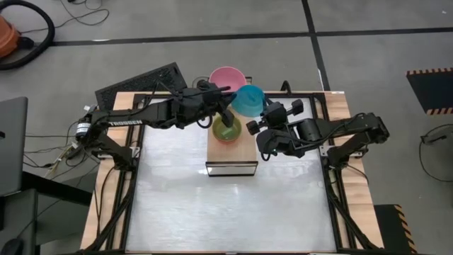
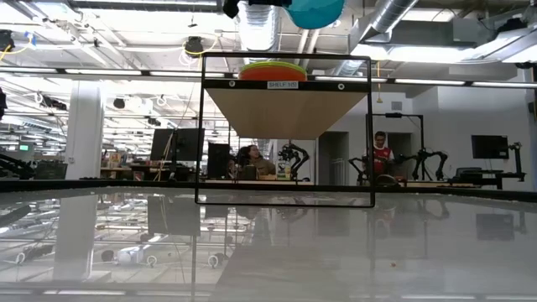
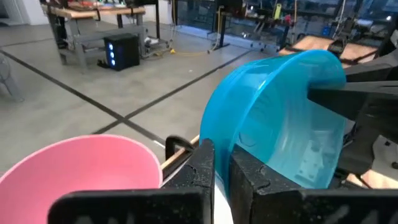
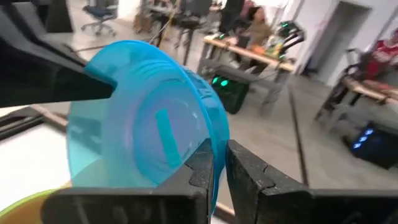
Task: Place and stack bowls onto a shelf
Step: Stack the blue bowl on top of the green bowl on the shelf
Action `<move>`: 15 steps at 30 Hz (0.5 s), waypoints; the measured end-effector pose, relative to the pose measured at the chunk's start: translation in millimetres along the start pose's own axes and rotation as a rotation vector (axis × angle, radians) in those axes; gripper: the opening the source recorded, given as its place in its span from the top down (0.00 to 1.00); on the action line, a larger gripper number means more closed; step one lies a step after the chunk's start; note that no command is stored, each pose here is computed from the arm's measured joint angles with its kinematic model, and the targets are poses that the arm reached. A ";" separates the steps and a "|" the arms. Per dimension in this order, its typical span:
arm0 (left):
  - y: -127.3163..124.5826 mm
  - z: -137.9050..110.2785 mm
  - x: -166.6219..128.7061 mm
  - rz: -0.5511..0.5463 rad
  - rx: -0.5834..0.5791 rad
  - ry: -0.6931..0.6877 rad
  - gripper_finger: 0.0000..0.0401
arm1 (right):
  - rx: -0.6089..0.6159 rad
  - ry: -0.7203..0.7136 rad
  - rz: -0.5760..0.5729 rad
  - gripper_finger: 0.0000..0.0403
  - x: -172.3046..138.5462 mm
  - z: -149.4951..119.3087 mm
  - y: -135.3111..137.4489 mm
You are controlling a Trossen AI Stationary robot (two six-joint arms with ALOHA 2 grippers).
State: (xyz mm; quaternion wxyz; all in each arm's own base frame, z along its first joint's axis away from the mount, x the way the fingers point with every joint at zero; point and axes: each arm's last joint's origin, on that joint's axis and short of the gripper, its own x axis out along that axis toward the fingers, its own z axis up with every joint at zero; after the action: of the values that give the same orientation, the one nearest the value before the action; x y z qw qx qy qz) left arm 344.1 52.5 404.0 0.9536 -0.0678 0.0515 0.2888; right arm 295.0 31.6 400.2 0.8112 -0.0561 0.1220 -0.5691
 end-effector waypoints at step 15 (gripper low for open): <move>-0.4 -8.2 -2.9 -0.033 -0.032 0.096 1.00 | 0.111 0.158 0.363 0.31 -15.6 14.6 -25.5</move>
State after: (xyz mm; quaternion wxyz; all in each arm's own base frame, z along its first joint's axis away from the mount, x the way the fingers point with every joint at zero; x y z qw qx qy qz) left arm 341.4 49.2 396.3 0.9535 -0.0975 0.0917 0.2702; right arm 270.5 36.7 422.2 0.8902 0.0566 0.1619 -0.4220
